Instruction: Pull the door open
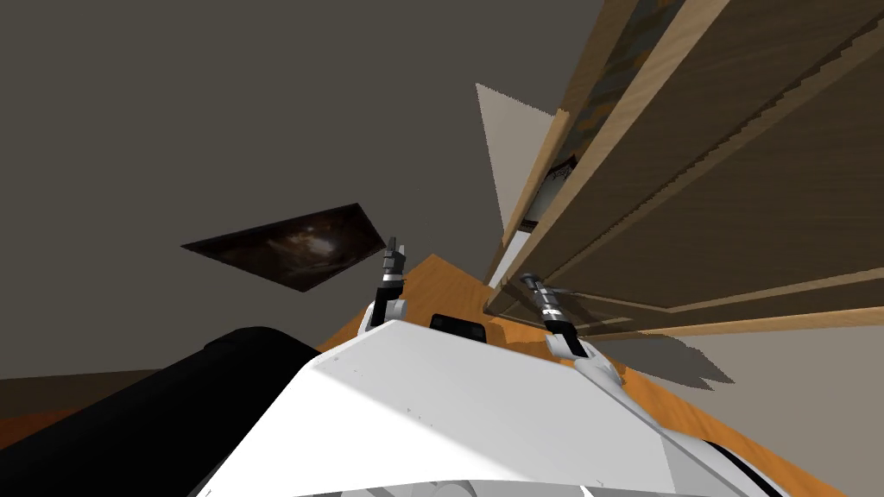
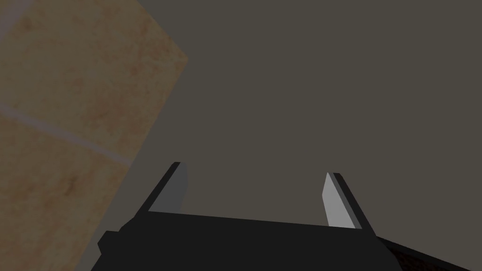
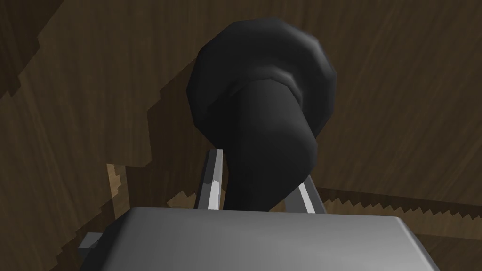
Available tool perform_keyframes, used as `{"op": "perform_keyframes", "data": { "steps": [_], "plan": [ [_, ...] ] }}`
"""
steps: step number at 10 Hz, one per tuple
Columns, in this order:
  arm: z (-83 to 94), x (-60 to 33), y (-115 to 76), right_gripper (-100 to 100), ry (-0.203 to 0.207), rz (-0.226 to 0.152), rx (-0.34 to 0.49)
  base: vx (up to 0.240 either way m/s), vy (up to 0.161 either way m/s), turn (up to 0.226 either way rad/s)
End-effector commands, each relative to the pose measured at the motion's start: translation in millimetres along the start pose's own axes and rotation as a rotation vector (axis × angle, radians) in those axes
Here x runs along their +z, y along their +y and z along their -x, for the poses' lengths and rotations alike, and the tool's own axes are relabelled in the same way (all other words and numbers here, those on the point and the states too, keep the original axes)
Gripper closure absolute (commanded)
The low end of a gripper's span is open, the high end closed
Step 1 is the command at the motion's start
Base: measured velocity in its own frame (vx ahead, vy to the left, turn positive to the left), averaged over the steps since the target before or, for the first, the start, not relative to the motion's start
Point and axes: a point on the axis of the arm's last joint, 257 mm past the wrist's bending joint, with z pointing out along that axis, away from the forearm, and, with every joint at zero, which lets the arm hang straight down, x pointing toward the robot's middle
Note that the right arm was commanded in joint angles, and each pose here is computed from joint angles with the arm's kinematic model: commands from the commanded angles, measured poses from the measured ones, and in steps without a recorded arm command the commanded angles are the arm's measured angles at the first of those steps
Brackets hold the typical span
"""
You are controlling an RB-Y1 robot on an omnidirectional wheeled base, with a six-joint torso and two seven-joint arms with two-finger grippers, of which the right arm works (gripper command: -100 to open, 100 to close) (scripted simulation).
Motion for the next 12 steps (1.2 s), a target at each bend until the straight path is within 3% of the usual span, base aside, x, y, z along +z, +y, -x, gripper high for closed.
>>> {"op": "perform_keyframes", "data": {
  "steps": [1, 8, 9, 10, 12],
  "plan": [
    [1.3, -9.4, 1.1, 100, 0.027, 0.007, -0.004, -0.200, -0.049, 0.149],
    [2.3, -42.3, 3.7, 100, 0.125, 0.020, -0.008, -0.196, -0.080, 0.101],
    [-2.2, -40.7, 1.5, 100, 0.120, 0.014, -0.004, -0.075, -0.040, 0.028],
    [-0.8, -50.7, -0.4, 100, 0.136, 0.014, -0.002, -0.111, -0.042, 0.170],
    [1.6, -56.1, -0.4, 100, 0.144, 0.016, -0.003, -0.165, -0.059, 0.109]
  ]
}}
